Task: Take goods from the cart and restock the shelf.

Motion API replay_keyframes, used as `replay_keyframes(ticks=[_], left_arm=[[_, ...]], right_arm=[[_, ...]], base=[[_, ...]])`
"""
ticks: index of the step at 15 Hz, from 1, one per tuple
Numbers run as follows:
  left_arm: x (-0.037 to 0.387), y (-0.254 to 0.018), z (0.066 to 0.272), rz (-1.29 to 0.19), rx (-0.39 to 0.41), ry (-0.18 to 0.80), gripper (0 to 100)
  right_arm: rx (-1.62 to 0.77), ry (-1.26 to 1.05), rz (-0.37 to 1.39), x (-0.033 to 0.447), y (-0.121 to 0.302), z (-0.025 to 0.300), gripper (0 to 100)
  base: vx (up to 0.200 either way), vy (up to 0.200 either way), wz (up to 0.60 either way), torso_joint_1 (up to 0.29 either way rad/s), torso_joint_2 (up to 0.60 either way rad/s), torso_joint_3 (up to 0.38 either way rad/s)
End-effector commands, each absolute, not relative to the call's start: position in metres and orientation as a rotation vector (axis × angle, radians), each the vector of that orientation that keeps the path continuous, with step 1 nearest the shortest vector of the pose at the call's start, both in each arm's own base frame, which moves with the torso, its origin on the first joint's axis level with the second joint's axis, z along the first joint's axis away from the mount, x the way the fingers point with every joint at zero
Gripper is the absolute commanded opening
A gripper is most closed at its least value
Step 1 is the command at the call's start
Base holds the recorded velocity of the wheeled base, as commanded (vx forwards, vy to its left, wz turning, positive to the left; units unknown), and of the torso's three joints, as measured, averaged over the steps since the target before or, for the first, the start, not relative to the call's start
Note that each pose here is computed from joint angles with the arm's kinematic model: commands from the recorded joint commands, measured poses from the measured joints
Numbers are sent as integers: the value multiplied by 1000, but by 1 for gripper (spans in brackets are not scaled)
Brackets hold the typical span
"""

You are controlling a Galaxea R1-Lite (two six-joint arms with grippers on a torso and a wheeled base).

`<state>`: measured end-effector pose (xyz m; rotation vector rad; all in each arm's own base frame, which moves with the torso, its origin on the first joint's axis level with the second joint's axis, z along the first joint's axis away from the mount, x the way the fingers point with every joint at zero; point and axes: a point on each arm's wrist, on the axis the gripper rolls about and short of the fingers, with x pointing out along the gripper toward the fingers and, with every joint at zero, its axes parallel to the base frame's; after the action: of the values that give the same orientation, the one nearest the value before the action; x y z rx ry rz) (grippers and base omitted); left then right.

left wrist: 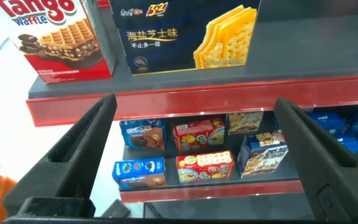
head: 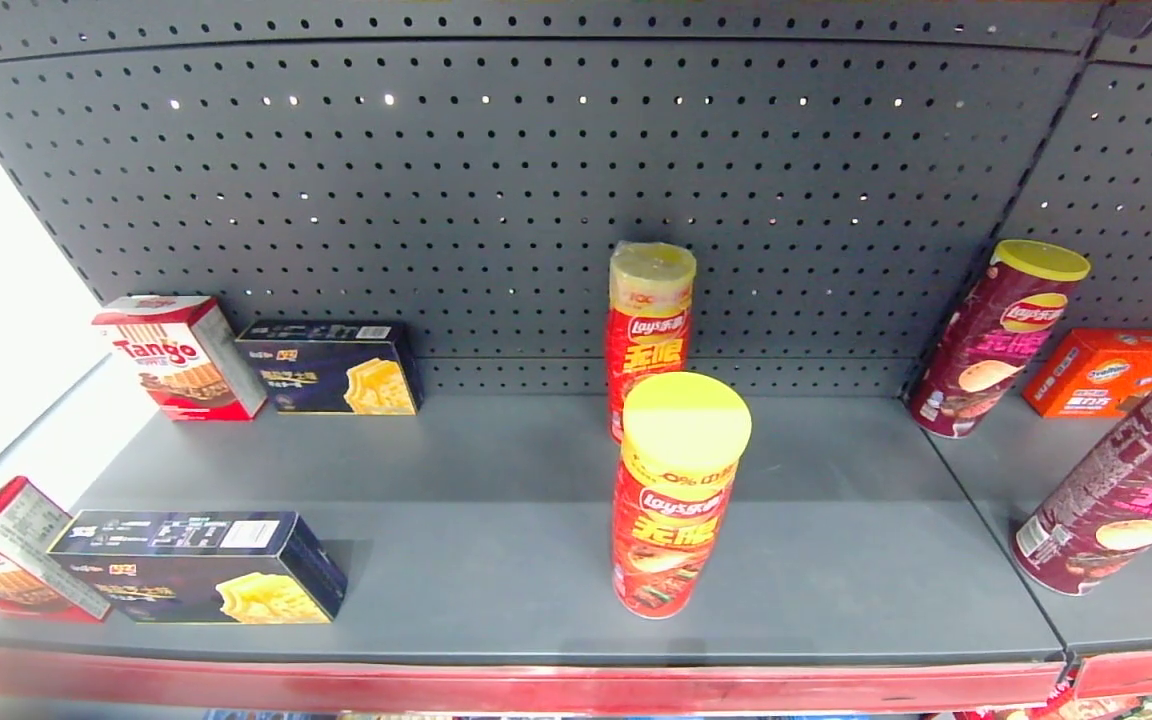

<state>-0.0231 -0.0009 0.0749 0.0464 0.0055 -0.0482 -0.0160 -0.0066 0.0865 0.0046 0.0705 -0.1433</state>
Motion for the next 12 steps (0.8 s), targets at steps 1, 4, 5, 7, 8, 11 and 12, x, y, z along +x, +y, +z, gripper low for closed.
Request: replay_keyframes(ticks=[1,4,5,7,8,11,12], left_arm=[[-23,-1,75,-49,44,7,100],[-23,-1,75,-49,43,7,100],[-23,-1,75,-49,46,7,100],[-23,-1,75,-58,49,6,100],[-23,-2,75,-77,61,7,100],[-23,-2,75,-74,61,5,100],[-23,-1,75,-72,59,7,100]], right_arm=[[-15,84,16,-15,-2,82,100],[22,103,55,-14,-1,78,100],[8,91,21,-15,-1,78,100],[7,37,-8,-19,0,77,100],[8,-8,-18,-23,0,76,100],[8,-5,-17,-23,0,76,100],[8,-5,-17,-23,0,76,100]], base=[[0,0,0,0,0,0],[0,0,0,0,0,0],[0,0,0,0,0,0],[0,0,0,0,0,0],[0,0,0,0,0,0],[0,0,0,0,0,0],[0,0,0,0,0,0]])
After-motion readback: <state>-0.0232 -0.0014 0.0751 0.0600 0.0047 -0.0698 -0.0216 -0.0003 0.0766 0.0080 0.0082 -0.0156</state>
